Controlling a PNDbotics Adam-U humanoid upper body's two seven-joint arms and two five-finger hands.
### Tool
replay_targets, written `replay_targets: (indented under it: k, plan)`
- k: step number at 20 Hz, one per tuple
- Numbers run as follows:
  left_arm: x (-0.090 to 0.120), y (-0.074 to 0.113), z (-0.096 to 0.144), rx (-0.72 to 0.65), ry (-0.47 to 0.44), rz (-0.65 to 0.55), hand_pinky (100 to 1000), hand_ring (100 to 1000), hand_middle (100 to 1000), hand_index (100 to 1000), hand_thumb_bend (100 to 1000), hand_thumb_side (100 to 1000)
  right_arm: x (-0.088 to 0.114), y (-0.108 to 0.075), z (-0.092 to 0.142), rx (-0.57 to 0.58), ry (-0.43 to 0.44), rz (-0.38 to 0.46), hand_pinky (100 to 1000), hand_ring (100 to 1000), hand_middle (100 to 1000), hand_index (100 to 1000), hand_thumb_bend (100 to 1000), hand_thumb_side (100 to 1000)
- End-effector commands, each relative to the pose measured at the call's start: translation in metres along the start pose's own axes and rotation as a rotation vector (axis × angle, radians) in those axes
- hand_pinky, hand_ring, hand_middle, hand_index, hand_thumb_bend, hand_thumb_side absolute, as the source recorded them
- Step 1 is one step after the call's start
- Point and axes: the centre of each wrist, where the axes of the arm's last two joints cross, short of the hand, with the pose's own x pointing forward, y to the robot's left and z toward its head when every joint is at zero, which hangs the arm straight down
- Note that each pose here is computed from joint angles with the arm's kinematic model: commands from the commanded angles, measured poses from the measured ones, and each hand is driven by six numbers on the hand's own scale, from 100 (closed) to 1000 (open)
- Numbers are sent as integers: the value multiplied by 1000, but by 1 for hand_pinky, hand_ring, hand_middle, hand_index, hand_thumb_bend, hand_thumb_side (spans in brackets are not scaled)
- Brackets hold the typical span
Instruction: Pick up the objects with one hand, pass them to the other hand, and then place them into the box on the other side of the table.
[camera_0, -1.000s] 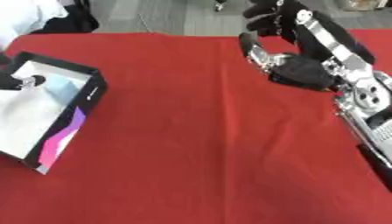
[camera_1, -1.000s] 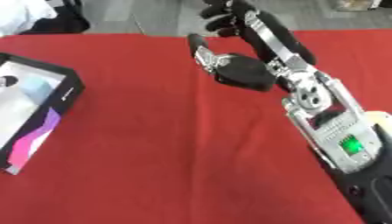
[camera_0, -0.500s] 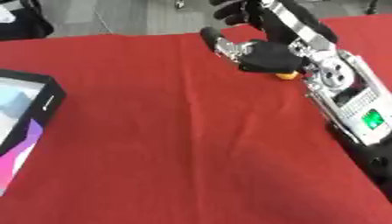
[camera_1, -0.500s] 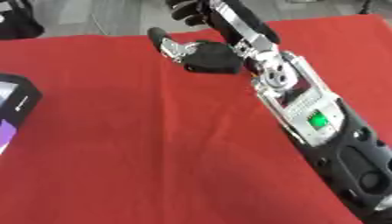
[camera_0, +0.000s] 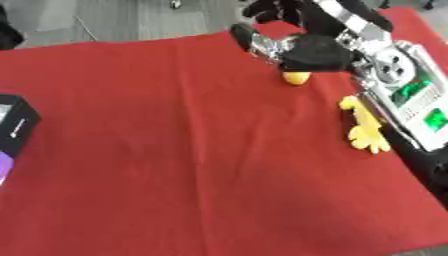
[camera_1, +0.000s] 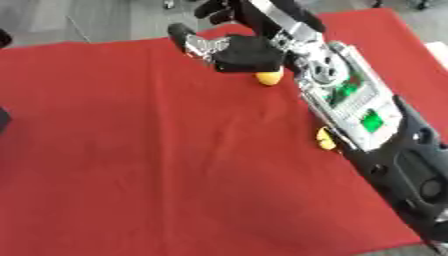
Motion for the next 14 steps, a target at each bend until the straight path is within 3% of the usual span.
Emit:
replay_targets:
  k: [1,9,14]
  plan:
    - [11,11,1,64,-42,43,758,657,670,702,605,445,5,-20,11,46,9,68,850,817,827,932,338,447]
    - [6,12,4,60,-23,39,759,660,672,701,602,452,-13,-37,38,174,79,247,869,850,860,936,401,439]
    - [5,13,5,62,-21,35,759,660,670,702,603,453,-16,-45,44,188,97,277,877,854,859,939,396,451]
